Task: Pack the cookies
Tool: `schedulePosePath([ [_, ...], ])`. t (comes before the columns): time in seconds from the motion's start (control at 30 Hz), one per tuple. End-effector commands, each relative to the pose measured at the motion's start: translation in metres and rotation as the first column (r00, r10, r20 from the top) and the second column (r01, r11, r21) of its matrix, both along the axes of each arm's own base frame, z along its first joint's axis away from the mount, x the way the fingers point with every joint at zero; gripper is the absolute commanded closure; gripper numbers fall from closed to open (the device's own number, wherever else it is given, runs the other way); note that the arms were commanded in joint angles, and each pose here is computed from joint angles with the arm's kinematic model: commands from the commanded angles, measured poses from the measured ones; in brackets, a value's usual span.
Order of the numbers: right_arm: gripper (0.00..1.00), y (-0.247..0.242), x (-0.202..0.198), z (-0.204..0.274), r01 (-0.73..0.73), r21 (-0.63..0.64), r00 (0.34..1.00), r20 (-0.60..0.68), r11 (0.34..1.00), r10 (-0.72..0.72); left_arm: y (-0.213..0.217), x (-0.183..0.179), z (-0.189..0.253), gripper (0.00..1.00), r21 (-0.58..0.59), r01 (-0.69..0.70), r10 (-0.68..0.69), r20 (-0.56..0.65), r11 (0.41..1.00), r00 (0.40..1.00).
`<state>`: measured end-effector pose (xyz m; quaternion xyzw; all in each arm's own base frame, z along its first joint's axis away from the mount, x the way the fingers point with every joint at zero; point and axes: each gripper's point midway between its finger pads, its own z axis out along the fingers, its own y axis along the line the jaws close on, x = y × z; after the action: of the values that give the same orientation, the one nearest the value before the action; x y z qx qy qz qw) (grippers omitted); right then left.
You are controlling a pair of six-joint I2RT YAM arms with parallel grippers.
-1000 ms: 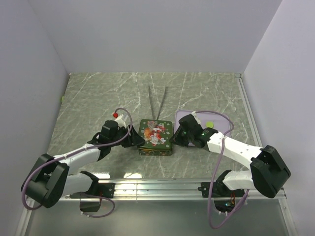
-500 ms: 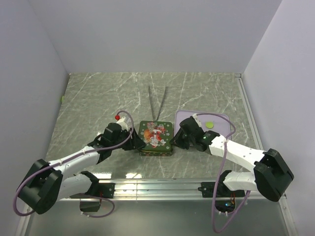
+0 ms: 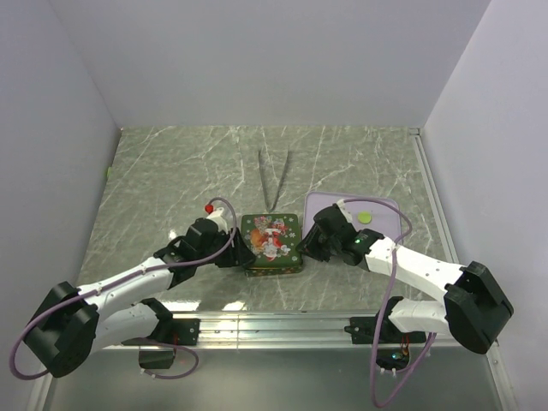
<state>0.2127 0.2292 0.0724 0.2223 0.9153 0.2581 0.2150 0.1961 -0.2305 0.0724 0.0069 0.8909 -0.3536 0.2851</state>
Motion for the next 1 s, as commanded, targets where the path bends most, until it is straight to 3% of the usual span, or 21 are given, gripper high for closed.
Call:
schedulePosePath([
  [0.0, 0.66, -0.019, -0.024, -0.029, -0.013, -0.103, 0.996, -0.093, 0.995, 0.003, -0.017, -0.003, 0.021, 0.43, -0.031, 0.055, -0.054, 0.031, 0.998, 0.998],
  [0.3, 0.62, -0.023, -0.023, -0.028, -0.004, -0.122, 0.996, -0.093, 0.992, -0.007, -0.027, -0.020, 0.025, 0.35, 0.010, 0.094, -0.094, 0.024, 0.996, 0.995],
  [0.5, 0.53, -0.025, -0.024, -0.031, -0.007, -0.140, 0.995, -0.102, 0.990, -0.007, -0.034, -0.026, 0.026, 0.33, 0.037, 0.116, -0.117, 0.027, 0.993, 0.993],
  [0.97, 0.51, -0.033, -0.029, -0.036, -0.009, -0.162, 0.994, -0.107, 0.987, -0.008, -0.070, -0.043, 0.044, 0.25, 0.032, 0.203, -0.204, 0.038, 0.979, 0.978],
])
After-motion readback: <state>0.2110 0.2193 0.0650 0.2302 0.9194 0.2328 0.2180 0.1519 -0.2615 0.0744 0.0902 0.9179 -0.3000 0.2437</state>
